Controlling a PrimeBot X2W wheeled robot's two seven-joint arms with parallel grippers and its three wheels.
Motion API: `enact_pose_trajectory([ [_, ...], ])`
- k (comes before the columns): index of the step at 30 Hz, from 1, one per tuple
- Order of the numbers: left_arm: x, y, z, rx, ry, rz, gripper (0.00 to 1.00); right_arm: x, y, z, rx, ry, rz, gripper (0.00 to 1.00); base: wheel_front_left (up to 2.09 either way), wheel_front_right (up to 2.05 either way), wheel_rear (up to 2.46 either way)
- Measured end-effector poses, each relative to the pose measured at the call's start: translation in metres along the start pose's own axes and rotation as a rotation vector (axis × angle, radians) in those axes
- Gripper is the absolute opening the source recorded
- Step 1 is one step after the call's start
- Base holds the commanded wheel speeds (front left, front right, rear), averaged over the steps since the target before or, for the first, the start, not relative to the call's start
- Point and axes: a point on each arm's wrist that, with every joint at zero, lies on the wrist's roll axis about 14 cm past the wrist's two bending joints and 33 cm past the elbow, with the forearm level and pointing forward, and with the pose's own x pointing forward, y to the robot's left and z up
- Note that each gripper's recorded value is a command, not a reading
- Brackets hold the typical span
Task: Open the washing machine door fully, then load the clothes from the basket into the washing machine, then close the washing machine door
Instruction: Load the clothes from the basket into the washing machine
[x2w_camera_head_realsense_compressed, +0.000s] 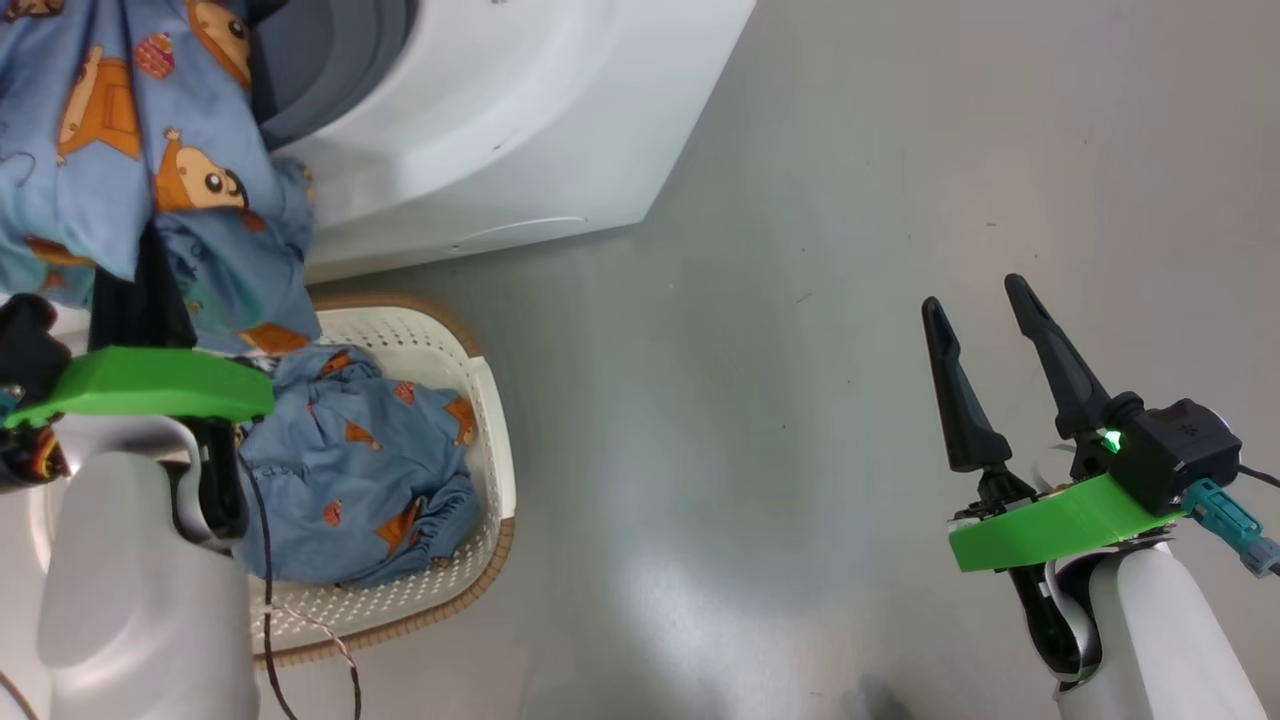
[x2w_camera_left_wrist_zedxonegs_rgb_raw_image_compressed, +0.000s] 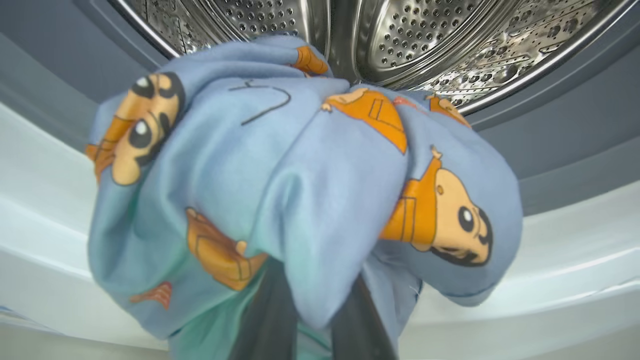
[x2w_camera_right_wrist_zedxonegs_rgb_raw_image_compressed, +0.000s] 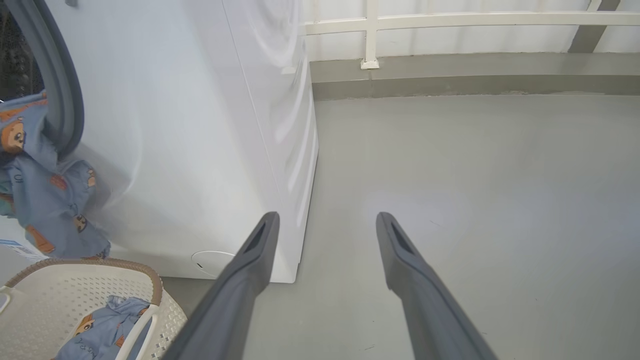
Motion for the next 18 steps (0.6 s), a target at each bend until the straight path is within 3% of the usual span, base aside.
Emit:
enact_pose_trajectory([
  [18,0.015,-0.031,0.059,0.101,-0.165,-0.07,0.0,-0.009,-0.002,0.011,0.018,-0.021,-0.026,1.0,0.0,0.0,0.0],
])
